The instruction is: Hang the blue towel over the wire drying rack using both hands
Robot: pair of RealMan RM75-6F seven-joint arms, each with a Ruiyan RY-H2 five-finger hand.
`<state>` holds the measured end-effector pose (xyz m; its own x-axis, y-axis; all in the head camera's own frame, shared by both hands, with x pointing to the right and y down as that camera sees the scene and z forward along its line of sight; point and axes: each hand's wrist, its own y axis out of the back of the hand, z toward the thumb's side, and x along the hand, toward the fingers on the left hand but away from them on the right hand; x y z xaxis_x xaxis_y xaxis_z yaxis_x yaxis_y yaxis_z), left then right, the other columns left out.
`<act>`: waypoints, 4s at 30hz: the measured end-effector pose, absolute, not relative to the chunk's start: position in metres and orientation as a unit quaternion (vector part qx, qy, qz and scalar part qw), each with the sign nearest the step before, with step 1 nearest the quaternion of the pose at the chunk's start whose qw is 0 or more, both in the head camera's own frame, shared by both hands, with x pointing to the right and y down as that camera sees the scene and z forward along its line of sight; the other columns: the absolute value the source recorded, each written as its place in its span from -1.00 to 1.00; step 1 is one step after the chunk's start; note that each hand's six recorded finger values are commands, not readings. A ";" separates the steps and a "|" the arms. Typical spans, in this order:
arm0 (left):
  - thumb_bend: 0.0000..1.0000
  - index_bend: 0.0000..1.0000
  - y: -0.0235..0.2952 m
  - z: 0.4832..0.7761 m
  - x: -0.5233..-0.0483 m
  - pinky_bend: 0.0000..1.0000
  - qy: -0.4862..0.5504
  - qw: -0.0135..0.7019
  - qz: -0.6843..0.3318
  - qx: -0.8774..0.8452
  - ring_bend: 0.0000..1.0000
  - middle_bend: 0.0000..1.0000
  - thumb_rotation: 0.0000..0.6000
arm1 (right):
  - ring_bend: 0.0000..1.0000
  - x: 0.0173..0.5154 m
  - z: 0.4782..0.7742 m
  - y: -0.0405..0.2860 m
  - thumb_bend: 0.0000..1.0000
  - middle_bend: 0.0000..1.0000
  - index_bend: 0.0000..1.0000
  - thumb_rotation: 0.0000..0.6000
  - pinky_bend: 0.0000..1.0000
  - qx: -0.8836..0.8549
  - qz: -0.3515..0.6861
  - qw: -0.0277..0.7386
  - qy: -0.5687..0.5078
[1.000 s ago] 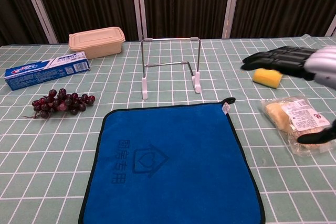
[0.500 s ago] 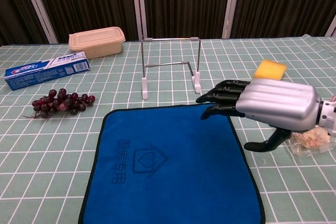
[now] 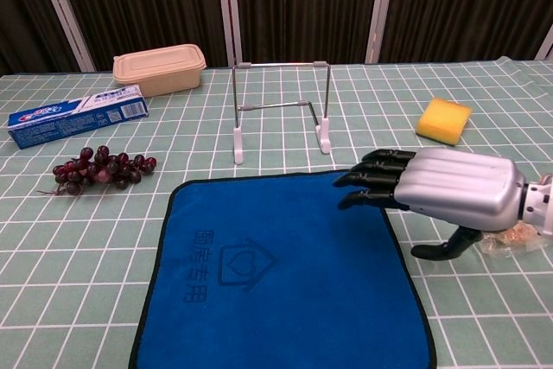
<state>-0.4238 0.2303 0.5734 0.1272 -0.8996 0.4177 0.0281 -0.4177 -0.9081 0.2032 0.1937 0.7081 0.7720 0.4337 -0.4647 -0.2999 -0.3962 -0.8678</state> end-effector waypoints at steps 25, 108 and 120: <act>-1.00 -1.00 0.233 0.579 -0.421 -1.00 0.339 0.411 -0.567 -0.629 -1.00 -1.00 1.00 | -1.00 0.186 0.721 0.201 -0.50 -1.00 -0.65 1.00 -1.00 -0.786 0.319 0.525 -0.068; -0.79 -0.28 0.211 0.716 -0.206 -1.00 0.059 0.561 -0.333 -0.756 -1.00 -1.00 1.00 | -1.00 0.170 0.710 0.198 -0.04 -1.00 0.26 1.00 -1.00 -0.806 0.293 0.503 -0.109; -0.56 -0.15 0.210 0.720 -0.201 -1.00 0.055 0.568 -0.332 -0.751 -1.00 -1.00 1.00 | -1.00 0.170 0.711 0.200 -0.04 -1.00 0.26 1.00 -1.00 -0.806 0.293 0.504 -0.106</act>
<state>-0.2006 0.2105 0.7200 0.7735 -0.4595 0.4365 0.2947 -0.3491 -0.8896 0.1704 0.1996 0.7106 0.8057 0.4656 -0.3661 -0.1250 -0.4706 -0.8735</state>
